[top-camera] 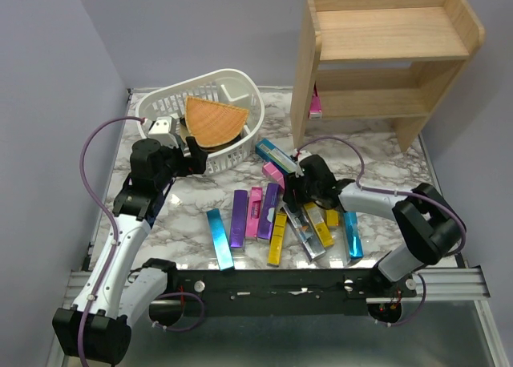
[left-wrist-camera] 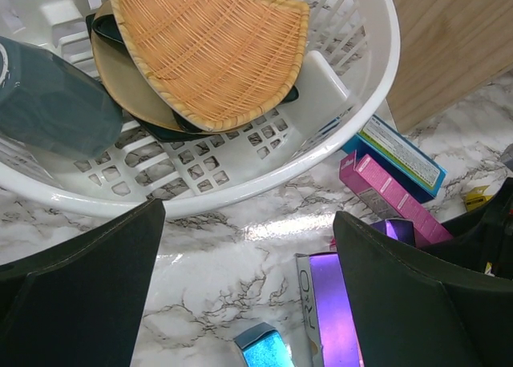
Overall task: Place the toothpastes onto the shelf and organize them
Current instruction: Pick up the toothpaste from the center of the board.
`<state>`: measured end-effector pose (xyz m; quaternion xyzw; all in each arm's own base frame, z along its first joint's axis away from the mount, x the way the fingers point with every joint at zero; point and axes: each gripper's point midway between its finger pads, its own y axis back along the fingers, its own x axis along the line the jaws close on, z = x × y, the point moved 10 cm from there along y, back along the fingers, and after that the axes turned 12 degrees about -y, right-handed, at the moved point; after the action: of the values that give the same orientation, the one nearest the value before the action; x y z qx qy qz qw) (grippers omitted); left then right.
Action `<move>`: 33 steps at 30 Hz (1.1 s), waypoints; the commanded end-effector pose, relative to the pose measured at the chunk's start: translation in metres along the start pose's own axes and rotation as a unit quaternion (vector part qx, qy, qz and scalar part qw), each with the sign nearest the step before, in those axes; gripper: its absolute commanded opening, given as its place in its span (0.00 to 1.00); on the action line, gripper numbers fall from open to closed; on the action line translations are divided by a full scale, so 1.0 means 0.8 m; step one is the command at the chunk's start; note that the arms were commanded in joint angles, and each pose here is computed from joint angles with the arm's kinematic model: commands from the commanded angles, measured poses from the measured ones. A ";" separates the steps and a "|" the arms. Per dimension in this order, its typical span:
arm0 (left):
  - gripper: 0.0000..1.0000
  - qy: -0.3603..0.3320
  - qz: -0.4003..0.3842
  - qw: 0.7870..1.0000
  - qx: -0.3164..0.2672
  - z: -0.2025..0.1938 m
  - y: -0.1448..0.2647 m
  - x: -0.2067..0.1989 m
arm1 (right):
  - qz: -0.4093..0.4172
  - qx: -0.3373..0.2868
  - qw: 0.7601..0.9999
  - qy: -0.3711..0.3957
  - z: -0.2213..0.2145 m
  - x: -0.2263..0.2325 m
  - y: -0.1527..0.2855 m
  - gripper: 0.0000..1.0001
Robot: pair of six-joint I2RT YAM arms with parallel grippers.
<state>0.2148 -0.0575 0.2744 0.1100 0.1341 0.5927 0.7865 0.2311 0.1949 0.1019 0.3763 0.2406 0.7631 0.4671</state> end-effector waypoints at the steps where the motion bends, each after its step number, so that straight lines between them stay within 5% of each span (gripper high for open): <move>1: 0.99 0.002 -0.019 1.000 0.007 0.001 0.001 -0.005 | -0.056 -0.006 0.998 0.035 -0.006 -0.004 -0.014 0.62; 9: 0.99 0.024 -0.074 0.997 -0.004 0.004 0.003 -0.017 | -0.065 -0.036 0.995 0.059 -0.006 0.009 -0.001 0.46; 14: 0.99 0.097 -0.114 0.989 0.002 0.005 0.002 -0.032 | -0.038 -0.081 0.995 0.049 0.005 0.016 0.027 0.40; 22: 0.99 0.144 -0.201 0.969 0.005 0.006 -0.024 -0.107 | 0.024 -0.143 0.989 0.030 0.014 0.028 0.068 0.39; 33: 0.99 0.229 -0.199 0.952 -0.021 -0.006 -0.080 -0.184 | 0.117 -0.218 0.969 0.011 0.008 0.034 0.109 0.39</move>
<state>0.2204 -0.1887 0.2503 -0.0035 0.3241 0.4260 0.8447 0.1863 0.1757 0.1642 0.2861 0.0901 0.8283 0.4733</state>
